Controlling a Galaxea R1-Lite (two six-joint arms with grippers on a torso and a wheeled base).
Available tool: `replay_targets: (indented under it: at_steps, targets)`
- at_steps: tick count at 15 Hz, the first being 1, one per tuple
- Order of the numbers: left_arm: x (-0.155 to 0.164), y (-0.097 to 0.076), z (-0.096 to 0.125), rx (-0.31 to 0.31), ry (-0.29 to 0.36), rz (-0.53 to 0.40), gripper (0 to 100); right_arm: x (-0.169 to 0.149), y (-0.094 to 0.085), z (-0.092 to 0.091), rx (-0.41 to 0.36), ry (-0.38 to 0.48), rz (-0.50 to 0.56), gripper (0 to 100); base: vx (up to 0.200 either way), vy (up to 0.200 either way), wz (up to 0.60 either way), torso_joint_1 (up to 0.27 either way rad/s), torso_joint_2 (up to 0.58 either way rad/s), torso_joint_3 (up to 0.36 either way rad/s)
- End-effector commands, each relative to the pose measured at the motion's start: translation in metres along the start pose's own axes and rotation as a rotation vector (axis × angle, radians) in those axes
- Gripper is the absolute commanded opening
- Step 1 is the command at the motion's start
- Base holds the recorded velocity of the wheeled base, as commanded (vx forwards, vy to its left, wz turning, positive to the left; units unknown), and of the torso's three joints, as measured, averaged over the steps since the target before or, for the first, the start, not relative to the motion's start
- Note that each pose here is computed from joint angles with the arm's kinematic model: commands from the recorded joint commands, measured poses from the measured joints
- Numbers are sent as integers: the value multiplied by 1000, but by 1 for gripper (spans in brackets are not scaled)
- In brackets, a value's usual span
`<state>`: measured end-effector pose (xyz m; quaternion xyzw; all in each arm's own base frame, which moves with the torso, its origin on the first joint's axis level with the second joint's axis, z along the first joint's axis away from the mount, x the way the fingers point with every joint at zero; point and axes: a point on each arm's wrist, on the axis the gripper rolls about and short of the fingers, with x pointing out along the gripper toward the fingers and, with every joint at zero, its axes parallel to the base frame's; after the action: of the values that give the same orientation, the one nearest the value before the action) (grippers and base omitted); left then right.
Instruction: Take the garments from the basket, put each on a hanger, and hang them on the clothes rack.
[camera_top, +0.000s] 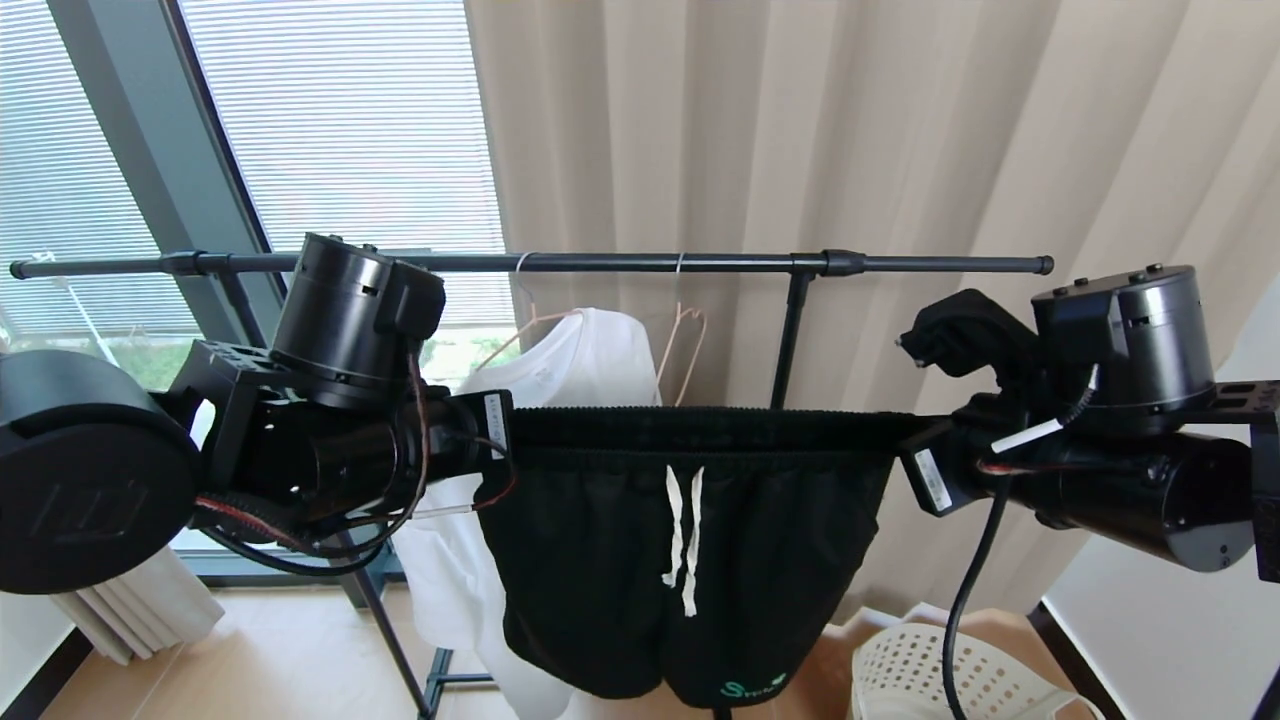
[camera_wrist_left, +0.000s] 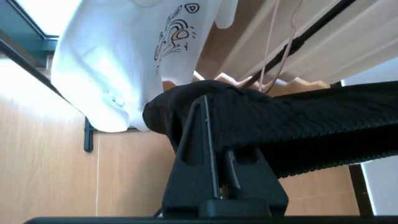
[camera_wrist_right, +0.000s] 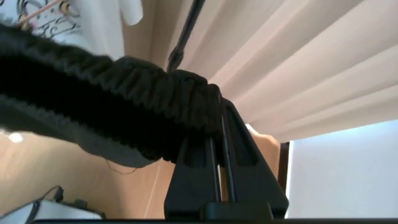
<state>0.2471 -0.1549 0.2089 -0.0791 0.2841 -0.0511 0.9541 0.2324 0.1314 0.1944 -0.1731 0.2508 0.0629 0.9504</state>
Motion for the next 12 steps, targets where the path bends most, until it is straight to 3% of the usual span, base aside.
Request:
replay_targets:
  at_steps: [1, 2, 4, 6, 8, 11, 12]
  targets:
    - [8, -9, 13, -6, -30, -15, 0, -12, 10, -11, -70, 25, 51, 0, 0, 0, 0, 0, 0, 0]
    - [14, -18, 25, -3, -54, -28, 0, -19, 12, -18, -143, 39, 76, 0, 0, 0, 0, 0, 0, 0]
    - [17, -22, 30, 4, -68, -34, 0, -23, 14, -22, -174, 39, 106, 0, 0, 0, 0, 0, 0, 0]
    - [25, -33, 46, 51, -109, -70, 0, -52, 17, -35, -302, 38, 210, 0, 0, 0, 0, 0, 0, 0]
    - [30, -42, 59, 43, -126, -134, 0, -71, 25, -37, -347, 14, 325, 0, 0, 0, 0, 0, 0, 0]
    - [33, -52, 75, 32, -167, -182, 0, -87, 46, -38, -357, -20, 429, 0, 0, 0, 0, 0, 0, 0]
    - [33, -56, 82, 29, -189, -195, 0, -95, 63, -35, -310, -27, 503, 0, 0, 0, 0, 0, 0, 0]
